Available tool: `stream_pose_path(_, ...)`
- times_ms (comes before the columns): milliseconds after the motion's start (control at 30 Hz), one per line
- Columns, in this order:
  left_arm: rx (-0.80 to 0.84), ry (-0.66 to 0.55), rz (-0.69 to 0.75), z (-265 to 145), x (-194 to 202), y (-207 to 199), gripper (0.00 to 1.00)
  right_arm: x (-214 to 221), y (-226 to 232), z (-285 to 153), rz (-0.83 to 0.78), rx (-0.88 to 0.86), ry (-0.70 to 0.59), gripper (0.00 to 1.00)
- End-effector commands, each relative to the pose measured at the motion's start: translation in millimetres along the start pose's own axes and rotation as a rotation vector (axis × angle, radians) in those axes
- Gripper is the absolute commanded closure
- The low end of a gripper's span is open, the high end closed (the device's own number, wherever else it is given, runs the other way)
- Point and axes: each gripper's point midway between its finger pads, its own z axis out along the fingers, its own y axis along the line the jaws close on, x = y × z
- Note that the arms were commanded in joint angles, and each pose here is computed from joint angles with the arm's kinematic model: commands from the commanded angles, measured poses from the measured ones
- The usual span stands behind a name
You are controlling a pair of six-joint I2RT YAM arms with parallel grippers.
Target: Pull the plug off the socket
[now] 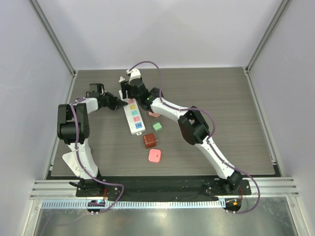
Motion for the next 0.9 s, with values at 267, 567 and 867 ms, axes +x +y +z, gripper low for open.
stream_pose_path(267,-0.105,-0.021,0.029,2.8,0.7,3.9,1.00,-12.9,3.2,5.2,-0.012,0.022,-0.043,0.33)
stream_pose_path(567,-0.141,-0.022,0.004,6.2,0.6,13.5,1.00,-6.8,4.6,8.5,-0.022,0.026,-0.035,0.36)
stream_pose_path(867,-0.144,-0.019,0.004,5.9,1.3,13.9,1.00,-4.5,7.9,4.5,-0.037,0.021,-0.020,0.22)
